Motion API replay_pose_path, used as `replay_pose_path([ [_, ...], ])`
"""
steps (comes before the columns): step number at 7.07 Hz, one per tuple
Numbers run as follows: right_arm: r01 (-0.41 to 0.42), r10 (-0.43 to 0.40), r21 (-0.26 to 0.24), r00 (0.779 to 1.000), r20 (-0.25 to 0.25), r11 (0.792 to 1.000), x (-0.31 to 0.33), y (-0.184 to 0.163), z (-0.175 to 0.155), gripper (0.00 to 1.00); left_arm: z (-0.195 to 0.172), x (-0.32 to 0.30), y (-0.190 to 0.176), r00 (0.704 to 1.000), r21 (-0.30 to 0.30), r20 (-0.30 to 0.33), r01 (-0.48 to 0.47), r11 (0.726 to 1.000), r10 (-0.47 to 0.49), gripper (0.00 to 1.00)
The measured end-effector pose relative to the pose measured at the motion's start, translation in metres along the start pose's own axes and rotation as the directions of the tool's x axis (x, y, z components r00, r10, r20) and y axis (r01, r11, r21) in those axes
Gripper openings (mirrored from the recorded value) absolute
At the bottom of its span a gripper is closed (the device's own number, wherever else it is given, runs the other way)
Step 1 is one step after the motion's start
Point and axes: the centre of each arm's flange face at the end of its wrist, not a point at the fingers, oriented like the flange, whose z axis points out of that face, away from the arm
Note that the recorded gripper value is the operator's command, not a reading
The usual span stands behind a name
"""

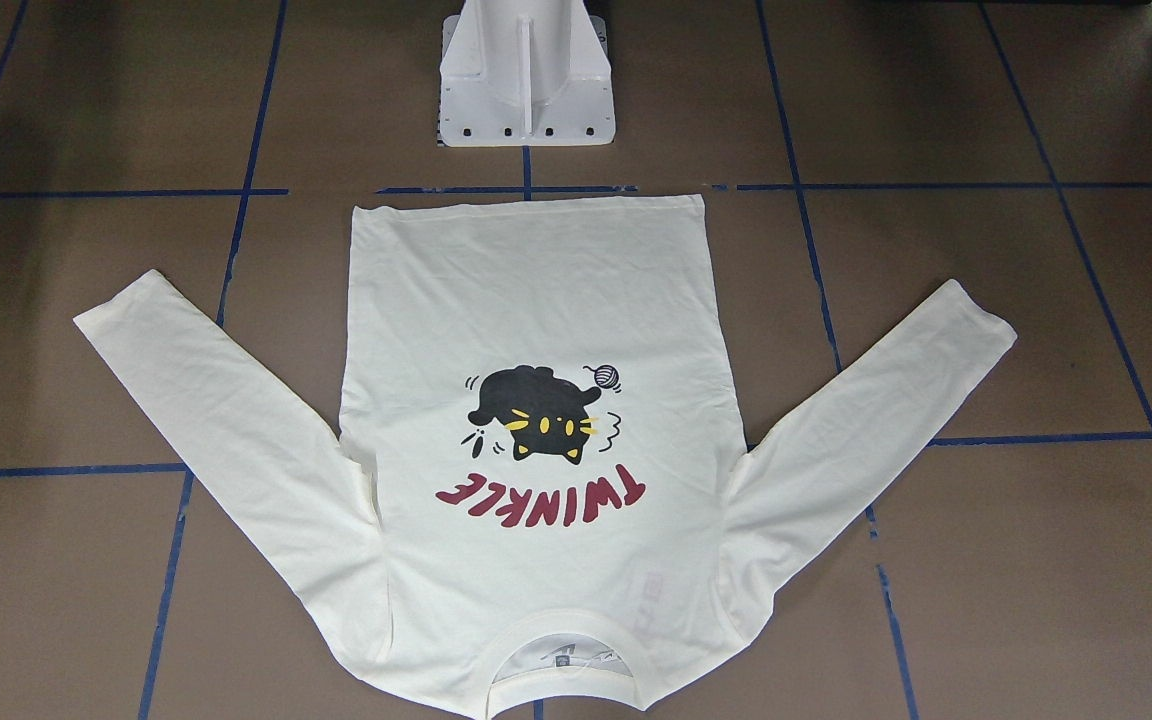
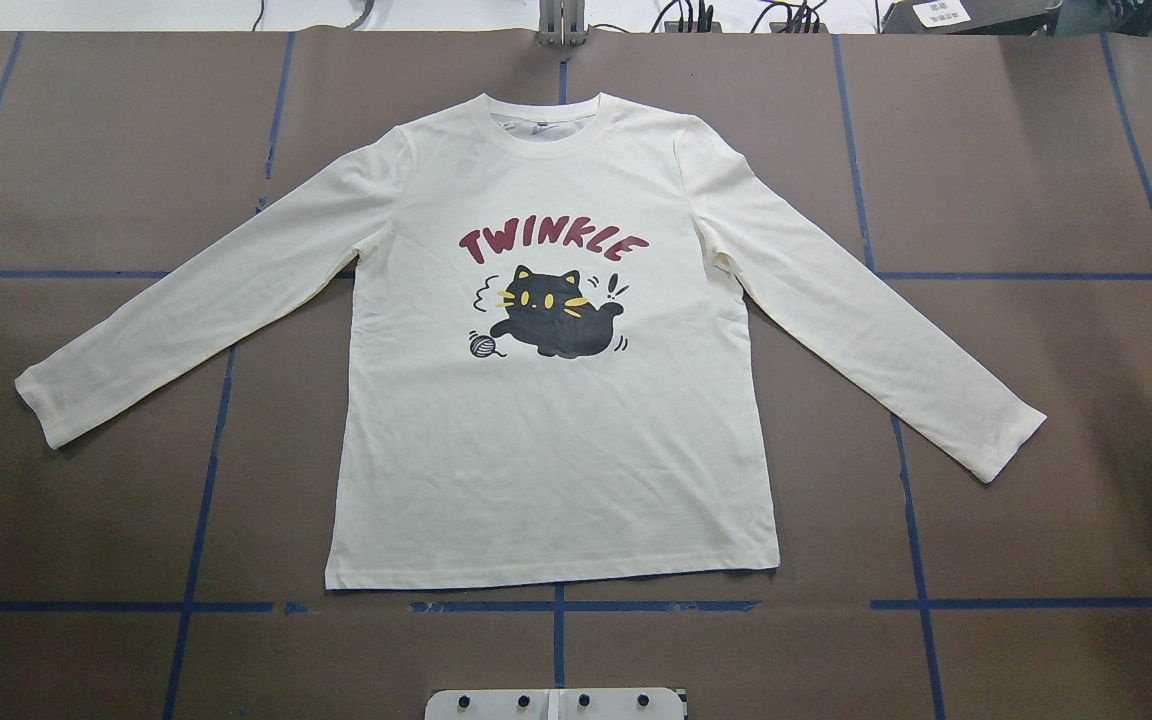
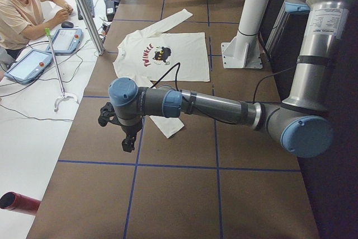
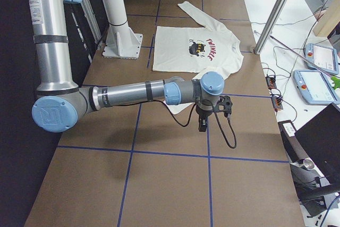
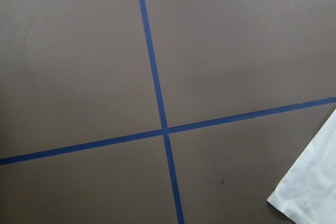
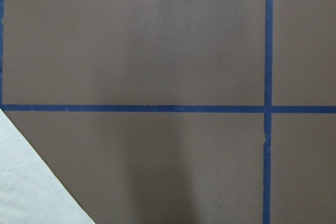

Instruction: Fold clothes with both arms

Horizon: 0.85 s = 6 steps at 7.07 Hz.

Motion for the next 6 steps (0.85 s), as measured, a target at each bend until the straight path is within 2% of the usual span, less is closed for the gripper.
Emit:
replay_pose_path([
  [2, 0.012, -0.012, 0.004, 1.000, -0.004, 1.000, 0.007, 0.007, 0.002, 1.00, -0.009, 0.014, 0.016, 1.000, 0.000, 0.006, -0.013, 1.000, 0.013, 1.00],
  [4, 0.038, -0.038, 0.029, 0.999, -0.002, 0.999, 0.011, 0.015, 0.006, 1.00, -0.009, 0.020, 0.031, 0.997, -0.017, 0.077, -0.025, 1.000, 0.026, 1.00],
  [5, 0.090, -0.091, 0.055, 0.996, 0.005, 0.994, 0.007, 0.023, 0.016, 1.00, -0.006, 0.019, 0.036, 0.994, -0.027, 0.104, -0.028, 0.999, 0.031, 1.00],
  [6, 0.127, -0.128, 0.058, 0.992, 0.012, 0.990, -0.007, 0.034, 0.039, 1.00, -0.003, 0.018, 0.042, 0.993, -0.033, 0.113, -0.034, 0.999, 0.038, 1.00],
])
